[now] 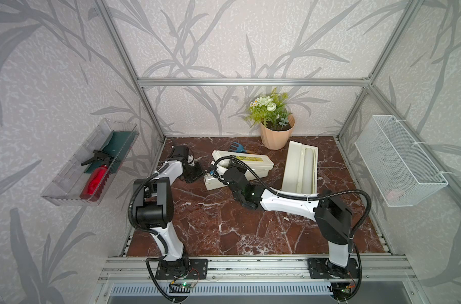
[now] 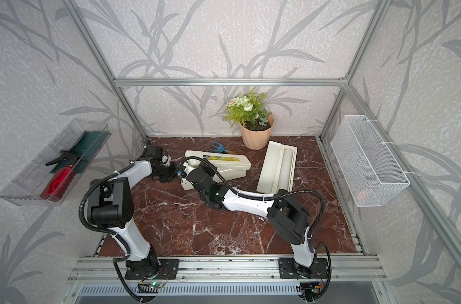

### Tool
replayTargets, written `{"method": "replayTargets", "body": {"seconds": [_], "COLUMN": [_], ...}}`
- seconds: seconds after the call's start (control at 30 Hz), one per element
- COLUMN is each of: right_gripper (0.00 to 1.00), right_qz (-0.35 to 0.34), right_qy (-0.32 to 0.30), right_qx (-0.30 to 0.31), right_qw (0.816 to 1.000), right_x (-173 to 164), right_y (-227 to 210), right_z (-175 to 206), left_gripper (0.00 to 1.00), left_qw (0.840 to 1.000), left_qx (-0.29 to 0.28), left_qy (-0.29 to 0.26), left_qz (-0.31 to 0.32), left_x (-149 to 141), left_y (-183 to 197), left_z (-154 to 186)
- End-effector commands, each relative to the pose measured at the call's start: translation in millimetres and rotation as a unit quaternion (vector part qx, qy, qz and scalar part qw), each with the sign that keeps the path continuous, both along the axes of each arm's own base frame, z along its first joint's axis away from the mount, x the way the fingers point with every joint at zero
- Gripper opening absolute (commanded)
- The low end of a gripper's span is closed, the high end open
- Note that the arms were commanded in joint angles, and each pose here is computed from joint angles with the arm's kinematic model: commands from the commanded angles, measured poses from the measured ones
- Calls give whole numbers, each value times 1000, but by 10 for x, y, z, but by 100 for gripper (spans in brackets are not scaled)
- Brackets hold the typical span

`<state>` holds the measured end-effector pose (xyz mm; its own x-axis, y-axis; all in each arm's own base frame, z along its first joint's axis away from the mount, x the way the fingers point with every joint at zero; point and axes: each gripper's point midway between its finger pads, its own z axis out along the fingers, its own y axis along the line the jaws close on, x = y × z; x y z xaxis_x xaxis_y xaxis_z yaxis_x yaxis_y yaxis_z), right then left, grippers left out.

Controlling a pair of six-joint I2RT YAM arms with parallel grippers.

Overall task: Put plastic wrap rolls into dispensers
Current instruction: Close the lid on the plastic wrap cutting box.

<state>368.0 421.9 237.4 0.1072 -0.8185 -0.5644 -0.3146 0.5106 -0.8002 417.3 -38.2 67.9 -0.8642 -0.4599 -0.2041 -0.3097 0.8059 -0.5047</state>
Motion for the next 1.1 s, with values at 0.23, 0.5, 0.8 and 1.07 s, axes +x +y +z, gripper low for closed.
{"method": "replayTargets", "body": {"seconds": [0.23, 0.5, 0.8, 1.07], "right_gripper": [9, 9, 8, 8], "right_qz": [26, 38, 46, 40], "right_qy": [-19, -13, 8, 17], "right_qx": [42, 27, 17, 12], "right_qw": [999, 999, 999, 999], "right_x": [-65, -160, -200, -197], "right_y": [224, 273, 361, 338], "right_z": [173, 18, -246, -428], "left_gripper": [17, 15, 16, 41], "left_qw": [994, 991, 989, 994], "left_qx": [-98, -122, -132, -91], "left_qy": [-18, -27, -39, -60], "left_qz": [-40, -44, -45, -1], "left_x": [69, 125, 166, 191], "left_y": [-534, -680, -810, -431], "left_z": [40, 63, 77, 292]}}
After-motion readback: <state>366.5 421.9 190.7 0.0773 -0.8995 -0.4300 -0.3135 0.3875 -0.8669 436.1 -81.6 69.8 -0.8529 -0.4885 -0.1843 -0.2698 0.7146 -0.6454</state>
